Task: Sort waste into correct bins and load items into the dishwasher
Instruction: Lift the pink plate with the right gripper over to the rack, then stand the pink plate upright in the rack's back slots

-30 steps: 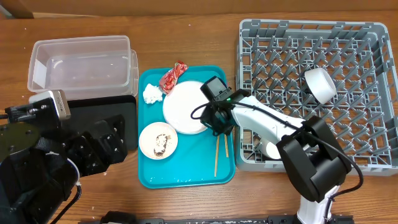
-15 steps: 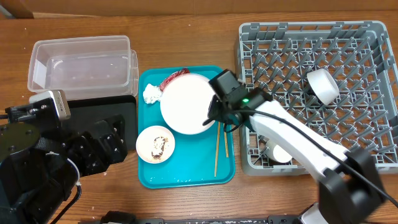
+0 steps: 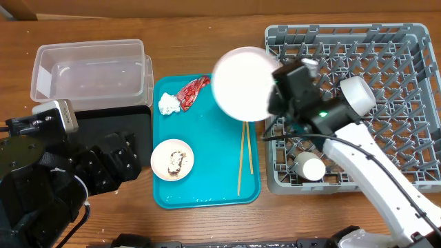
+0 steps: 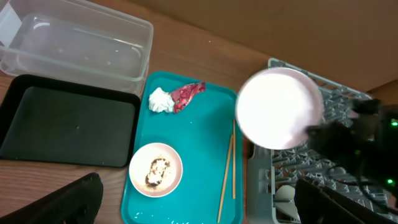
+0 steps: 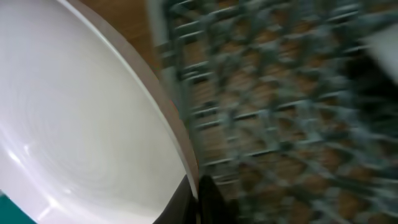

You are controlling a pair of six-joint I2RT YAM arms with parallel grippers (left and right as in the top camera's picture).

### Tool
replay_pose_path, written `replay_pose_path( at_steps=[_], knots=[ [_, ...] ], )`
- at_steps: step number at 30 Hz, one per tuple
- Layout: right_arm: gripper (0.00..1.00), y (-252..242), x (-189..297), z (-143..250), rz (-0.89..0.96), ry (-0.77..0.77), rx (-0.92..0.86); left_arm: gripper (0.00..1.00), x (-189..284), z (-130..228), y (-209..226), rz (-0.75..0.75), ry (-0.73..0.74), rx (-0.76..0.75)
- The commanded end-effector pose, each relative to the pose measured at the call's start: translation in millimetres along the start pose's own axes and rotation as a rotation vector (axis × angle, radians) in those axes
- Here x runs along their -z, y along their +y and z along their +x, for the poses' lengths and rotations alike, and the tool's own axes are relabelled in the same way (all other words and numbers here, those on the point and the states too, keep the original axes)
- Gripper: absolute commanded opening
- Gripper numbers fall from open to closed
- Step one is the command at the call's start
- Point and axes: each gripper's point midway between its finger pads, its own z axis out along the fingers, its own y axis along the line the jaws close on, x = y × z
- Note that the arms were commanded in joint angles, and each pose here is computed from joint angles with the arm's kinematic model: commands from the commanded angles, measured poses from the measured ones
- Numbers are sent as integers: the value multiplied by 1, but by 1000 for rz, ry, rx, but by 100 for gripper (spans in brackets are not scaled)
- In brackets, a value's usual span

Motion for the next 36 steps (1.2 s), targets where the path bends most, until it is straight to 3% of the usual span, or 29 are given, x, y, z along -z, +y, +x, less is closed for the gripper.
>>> replay_pose_path(
  at_steps=[1,8,18,23,30,36],
  knots=[
    [4,-84,26,-50,389,-247,-19,100,1,-2,-1,3,-7,-8],
    [4,-146,62,-85,719,-451,-65,100,1,-2,-1,3,-7,-8],
    [4,-148,70,-110,739,-546,-85,100,1,-2,-1,3,-7,-8],
    [4,-152,46,-122,724,-531,-85,100,1,-2,-1,3,-7,-8],
    [4,-169,7,-117,815,-445,-14,100,1,-2,-1,3,-7,-8],
    [4,-166,-22,-104,790,-365,27,100,1,-2,-1,3,-7,-8]
  ],
)
